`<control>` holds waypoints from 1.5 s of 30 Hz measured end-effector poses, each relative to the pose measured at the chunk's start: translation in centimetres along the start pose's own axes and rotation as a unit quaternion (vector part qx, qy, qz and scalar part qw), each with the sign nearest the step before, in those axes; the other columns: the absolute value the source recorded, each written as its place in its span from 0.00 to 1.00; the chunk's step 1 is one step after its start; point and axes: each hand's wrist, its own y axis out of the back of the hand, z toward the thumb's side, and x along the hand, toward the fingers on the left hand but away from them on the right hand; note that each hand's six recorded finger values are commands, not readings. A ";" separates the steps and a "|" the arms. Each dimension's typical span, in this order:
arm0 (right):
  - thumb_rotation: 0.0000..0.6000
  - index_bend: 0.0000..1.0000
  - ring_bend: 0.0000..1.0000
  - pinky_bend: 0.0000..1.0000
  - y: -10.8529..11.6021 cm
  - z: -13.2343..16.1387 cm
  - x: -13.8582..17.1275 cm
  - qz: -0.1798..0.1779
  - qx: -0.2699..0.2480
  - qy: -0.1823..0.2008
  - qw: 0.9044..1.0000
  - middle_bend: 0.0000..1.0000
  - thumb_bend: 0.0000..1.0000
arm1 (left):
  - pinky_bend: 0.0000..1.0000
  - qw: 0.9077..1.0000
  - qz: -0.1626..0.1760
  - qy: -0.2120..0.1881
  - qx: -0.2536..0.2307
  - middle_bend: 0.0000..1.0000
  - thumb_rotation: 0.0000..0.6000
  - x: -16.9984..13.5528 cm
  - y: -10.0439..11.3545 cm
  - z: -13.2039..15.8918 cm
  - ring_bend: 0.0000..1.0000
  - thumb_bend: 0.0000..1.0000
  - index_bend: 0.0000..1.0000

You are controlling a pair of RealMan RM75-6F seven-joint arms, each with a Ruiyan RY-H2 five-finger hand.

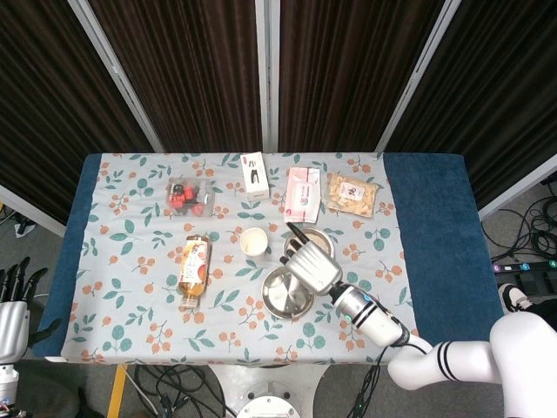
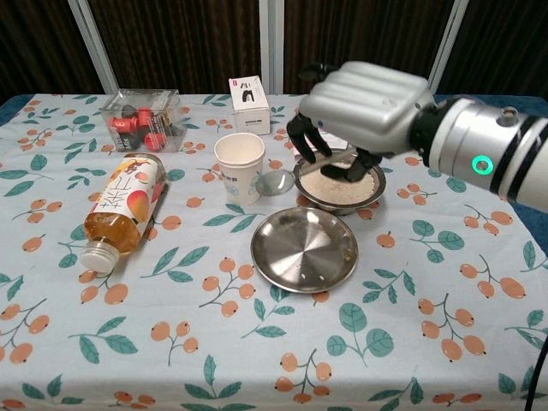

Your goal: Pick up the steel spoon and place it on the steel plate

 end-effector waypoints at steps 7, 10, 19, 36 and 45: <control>1.00 0.61 0.26 0.00 -3.6 1.4 1.2 0.033 -0.048 0.006 0.998 0.60 0.33 | 0.03 1.000 -0.001 0.002 -0.001 0.12 1.00 -0.3 0.0 -0.2 0.06 0.06 0.21; 1.00 0.58 0.23 0.00 -4.5 1.6 1.2 0.039 -0.047 0.008 0.998 0.57 0.32 | 0.03 1.000 -0.002 0.003 -0.002 0.12 1.00 -0.4 -0.1 -0.2 0.06 0.06 0.21; 1.00 0.38 0.11 0.00 -5.2 1.9 1.0 0.039 -0.057 0.013 0.998 0.41 0.27 | 0.03 1.000 -0.002 0.002 -0.003 0.12 1.00 -0.4 -0.2 -0.3 0.06 0.06 0.21; 1.00 0.15 0.02 0.00 -0.9 -9.2 8.7 -0.031 -0.062 -0.140 0.988 0.20 0.28 | 0.03 1.000 -0.001 -0.009 -0.007 0.12 1.00 0.5 -0.3 0.1 0.06 0.06 0.21; 1.00 0.00 0.00 0.00 -0.5 -16.0 23.0 -0.055 -0.109 -0.309 0.943 0.07 0.29 | 0.03 1.000 -0.003 -0.023 -0.008 0.12 1.00 1.2 -0.5 1.4 0.06 0.06 0.21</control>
